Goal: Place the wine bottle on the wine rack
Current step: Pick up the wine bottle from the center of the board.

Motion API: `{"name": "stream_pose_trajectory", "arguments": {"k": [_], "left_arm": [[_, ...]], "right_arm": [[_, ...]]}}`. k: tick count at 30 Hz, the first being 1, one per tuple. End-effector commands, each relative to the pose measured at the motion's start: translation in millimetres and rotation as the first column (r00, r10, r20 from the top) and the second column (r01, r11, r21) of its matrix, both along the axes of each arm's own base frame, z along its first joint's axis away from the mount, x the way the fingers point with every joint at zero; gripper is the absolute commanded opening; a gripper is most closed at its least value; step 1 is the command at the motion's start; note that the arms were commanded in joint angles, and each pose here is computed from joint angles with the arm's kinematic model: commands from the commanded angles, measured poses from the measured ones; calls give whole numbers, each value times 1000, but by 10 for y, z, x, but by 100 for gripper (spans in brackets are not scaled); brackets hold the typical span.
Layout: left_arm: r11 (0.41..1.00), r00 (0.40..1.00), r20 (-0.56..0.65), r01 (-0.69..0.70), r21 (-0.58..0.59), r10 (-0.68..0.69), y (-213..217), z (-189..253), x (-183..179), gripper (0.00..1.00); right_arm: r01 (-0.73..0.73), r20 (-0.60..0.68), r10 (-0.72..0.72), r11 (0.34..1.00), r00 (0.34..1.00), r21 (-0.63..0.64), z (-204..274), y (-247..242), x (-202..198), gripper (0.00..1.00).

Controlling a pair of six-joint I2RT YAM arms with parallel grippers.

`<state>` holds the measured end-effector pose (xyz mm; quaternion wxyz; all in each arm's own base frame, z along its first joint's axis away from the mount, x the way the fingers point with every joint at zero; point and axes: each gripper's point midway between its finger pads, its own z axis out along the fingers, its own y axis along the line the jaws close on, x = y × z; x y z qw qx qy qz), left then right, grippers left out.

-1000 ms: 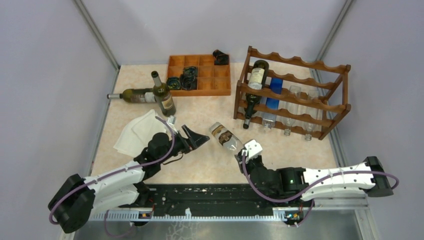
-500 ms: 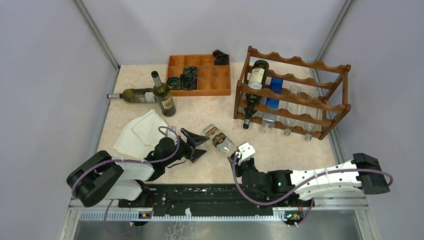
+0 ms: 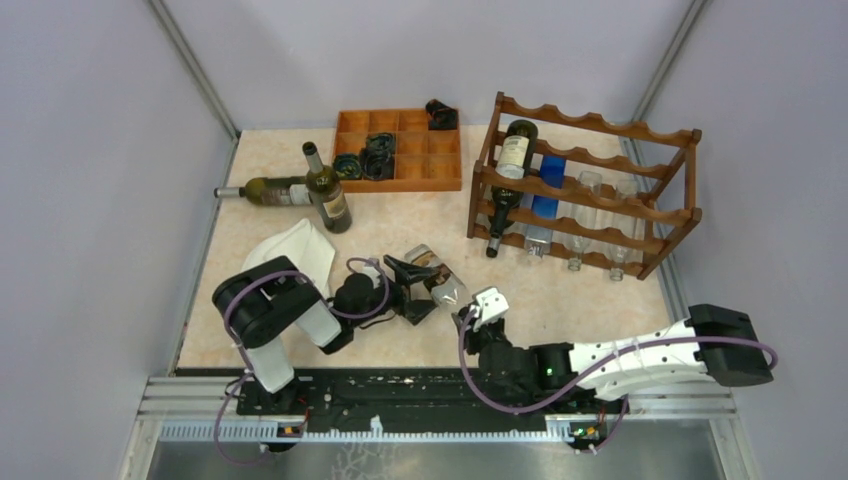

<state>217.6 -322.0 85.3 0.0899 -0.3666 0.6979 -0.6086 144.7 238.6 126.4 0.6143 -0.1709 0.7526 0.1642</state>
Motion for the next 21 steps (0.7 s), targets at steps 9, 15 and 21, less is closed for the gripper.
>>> {"name": "stream_pose_trajectory", "arguments": {"k": [9,15,21], "left_arm": [[985,973,231,49,-163,-10,-186,557,40,19],[992,929,362,109,-69,-77,-23,379,-139,0],[970,830,509,238,51,-230,94,289,-293,0]], "right_arm": [[-114,-77,125,985,989,131,37,256,-181,32],[-211,-61,221,967,973,145,244,191,-279,88],[-228,-30,232,968,972,101,443,-78,-263,98]]}}
